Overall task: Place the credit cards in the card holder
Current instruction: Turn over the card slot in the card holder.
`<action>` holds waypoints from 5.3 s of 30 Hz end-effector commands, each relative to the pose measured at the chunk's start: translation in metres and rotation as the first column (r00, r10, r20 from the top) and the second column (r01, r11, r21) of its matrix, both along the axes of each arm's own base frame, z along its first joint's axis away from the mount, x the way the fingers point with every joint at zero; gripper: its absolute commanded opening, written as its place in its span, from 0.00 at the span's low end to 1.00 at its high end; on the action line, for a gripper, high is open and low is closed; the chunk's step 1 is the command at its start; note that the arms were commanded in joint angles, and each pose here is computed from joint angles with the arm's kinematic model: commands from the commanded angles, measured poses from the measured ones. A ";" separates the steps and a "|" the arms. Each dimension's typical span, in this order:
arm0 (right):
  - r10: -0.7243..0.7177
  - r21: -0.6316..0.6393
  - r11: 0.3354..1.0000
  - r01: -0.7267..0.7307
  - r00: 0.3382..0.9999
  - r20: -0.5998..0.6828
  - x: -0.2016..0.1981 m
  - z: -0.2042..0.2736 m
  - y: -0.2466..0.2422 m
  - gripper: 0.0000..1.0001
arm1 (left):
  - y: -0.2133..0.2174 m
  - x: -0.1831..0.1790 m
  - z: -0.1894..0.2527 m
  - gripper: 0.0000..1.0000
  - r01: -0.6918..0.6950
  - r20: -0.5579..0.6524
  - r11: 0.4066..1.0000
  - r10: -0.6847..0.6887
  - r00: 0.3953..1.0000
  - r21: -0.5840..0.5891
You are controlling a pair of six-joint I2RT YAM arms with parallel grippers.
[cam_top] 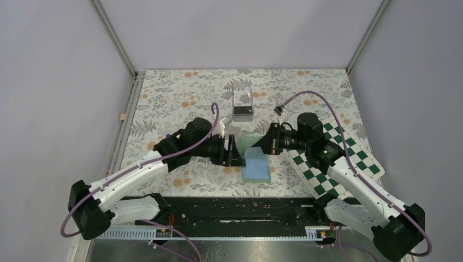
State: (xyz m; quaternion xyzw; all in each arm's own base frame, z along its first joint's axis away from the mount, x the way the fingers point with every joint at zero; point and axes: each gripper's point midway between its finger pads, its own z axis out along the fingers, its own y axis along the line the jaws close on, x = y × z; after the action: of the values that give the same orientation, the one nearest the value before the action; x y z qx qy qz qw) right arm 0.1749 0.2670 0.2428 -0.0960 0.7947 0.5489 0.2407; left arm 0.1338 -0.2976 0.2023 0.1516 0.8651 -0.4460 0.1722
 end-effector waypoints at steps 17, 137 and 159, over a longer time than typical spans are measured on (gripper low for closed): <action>0.080 0.207 0.976 -0.073 0.996 -0.029 -0.010 0.051 0.013 0.00 | -0.007 0.020 0.062 0.69 -0.052 0.122 0.942 0.098 0.988 -0.333; 0.096 0.200 0.975 -0.098 0.995 0.018 -0.019 0.054 0.002 0.00 | 0.037 0.004 0.032 0.44 -0.117 0.105 0.965 0.145 0.984 -0.236; 0.100 0.191 0.977 -0.098 0.995 -0.003 -0.019 0.045 0.002 0.00 | 0.028 0.003 0.042 0.38 -0.073 0.128 0.956 0.114 0.985 -0.286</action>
State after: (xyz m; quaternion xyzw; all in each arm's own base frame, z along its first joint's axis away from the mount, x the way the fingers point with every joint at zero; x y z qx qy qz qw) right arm 0.1561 0.2671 0.2679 -0.0888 0.7539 0.6214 0.1939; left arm 0.1340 -0.2696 0.2399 0.1050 0.7889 -0.5476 0.2584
